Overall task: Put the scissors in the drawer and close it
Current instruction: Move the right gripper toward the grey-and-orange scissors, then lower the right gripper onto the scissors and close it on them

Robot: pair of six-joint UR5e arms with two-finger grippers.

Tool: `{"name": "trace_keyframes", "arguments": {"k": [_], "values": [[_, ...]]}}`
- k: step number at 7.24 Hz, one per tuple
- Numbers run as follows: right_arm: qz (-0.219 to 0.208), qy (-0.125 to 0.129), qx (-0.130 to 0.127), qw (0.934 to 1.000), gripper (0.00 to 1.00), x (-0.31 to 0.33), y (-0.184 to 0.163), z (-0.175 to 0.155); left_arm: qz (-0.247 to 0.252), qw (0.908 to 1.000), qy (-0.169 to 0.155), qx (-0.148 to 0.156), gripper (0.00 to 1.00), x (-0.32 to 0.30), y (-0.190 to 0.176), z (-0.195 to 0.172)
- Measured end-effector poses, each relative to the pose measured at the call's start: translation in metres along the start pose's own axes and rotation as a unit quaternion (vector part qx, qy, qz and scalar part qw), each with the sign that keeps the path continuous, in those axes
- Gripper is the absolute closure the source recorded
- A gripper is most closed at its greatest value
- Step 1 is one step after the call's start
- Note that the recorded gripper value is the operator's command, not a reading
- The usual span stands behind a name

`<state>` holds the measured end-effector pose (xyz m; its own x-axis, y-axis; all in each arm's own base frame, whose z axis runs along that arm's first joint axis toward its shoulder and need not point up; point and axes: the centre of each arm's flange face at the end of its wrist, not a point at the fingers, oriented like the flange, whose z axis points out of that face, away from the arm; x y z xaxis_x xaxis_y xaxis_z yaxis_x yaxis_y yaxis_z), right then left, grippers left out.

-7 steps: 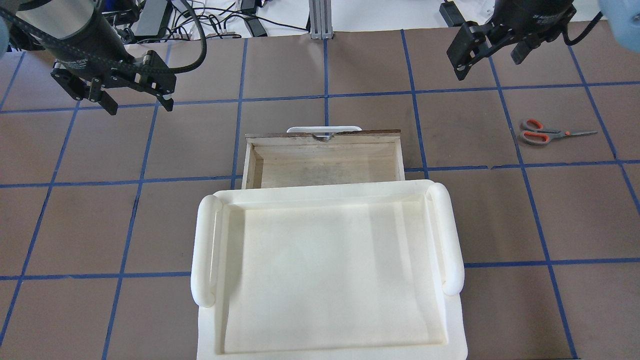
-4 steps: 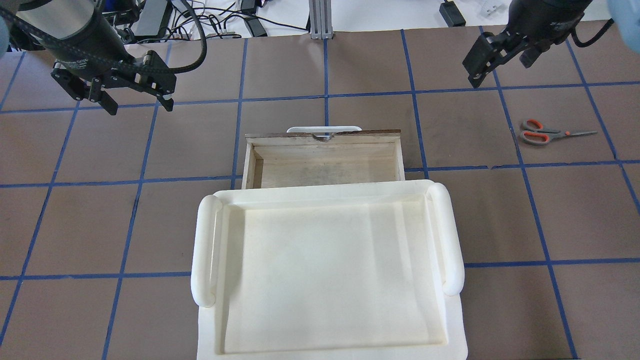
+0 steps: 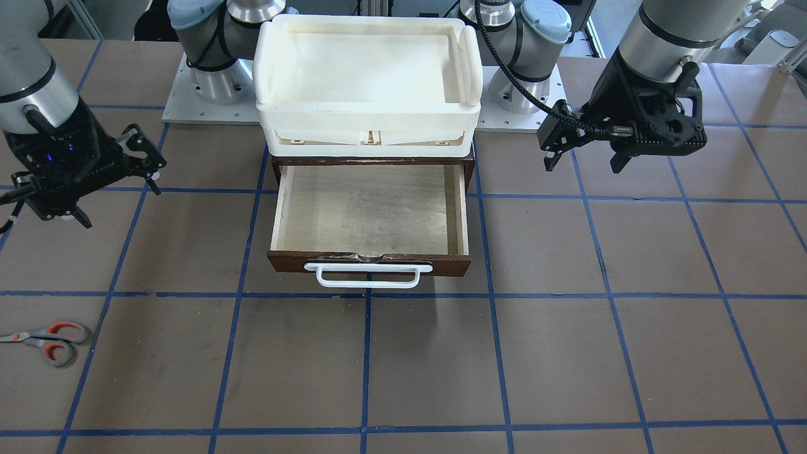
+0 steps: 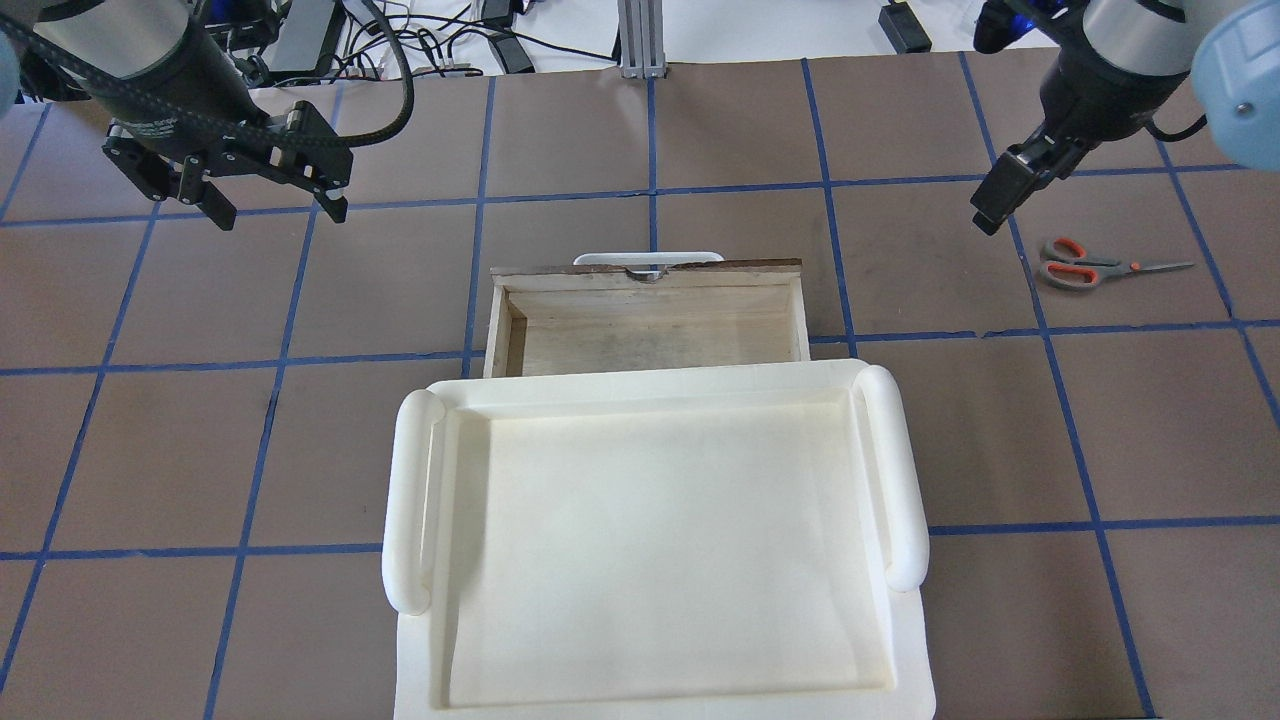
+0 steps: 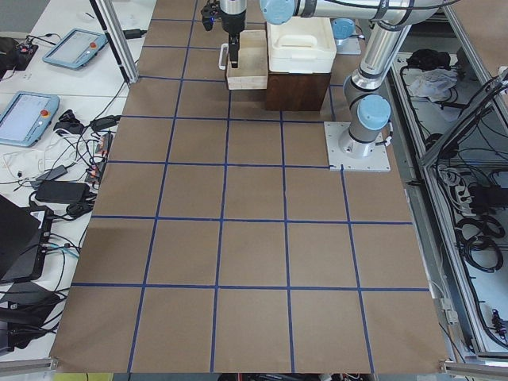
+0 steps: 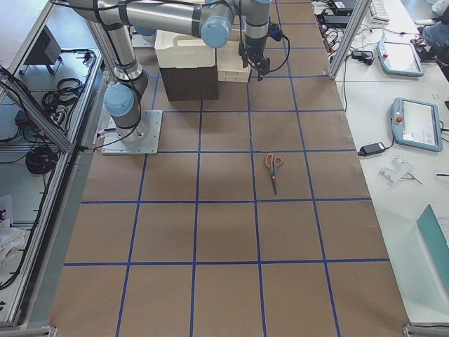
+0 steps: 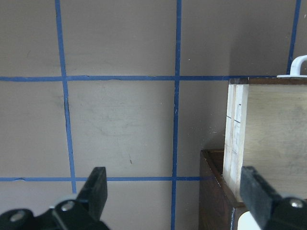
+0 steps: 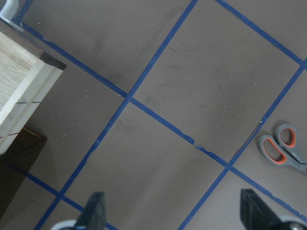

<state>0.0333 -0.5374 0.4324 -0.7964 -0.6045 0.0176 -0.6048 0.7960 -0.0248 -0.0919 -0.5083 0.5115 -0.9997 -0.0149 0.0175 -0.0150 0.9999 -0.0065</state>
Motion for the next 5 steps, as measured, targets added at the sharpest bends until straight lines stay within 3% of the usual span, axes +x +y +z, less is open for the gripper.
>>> {"name": "trace_keyframes", "arguments": {"k": [3, 5], "values": [[-0.102, -0.015, -0.009, 0.9946, 0.0, 0.112, 0.043, 0.111, 0.0, 1.0, 0.0, 0.0, 0.0, 0.0, -0.001, 0.0], [-0.171, 0.009, -0.004, 0.9851, 0.0, 0.172, 0.056, 0.17, 0.0, 1.0, 0.0, 0.0, 0.0, 0.0, 0.0, 0.0]]}}
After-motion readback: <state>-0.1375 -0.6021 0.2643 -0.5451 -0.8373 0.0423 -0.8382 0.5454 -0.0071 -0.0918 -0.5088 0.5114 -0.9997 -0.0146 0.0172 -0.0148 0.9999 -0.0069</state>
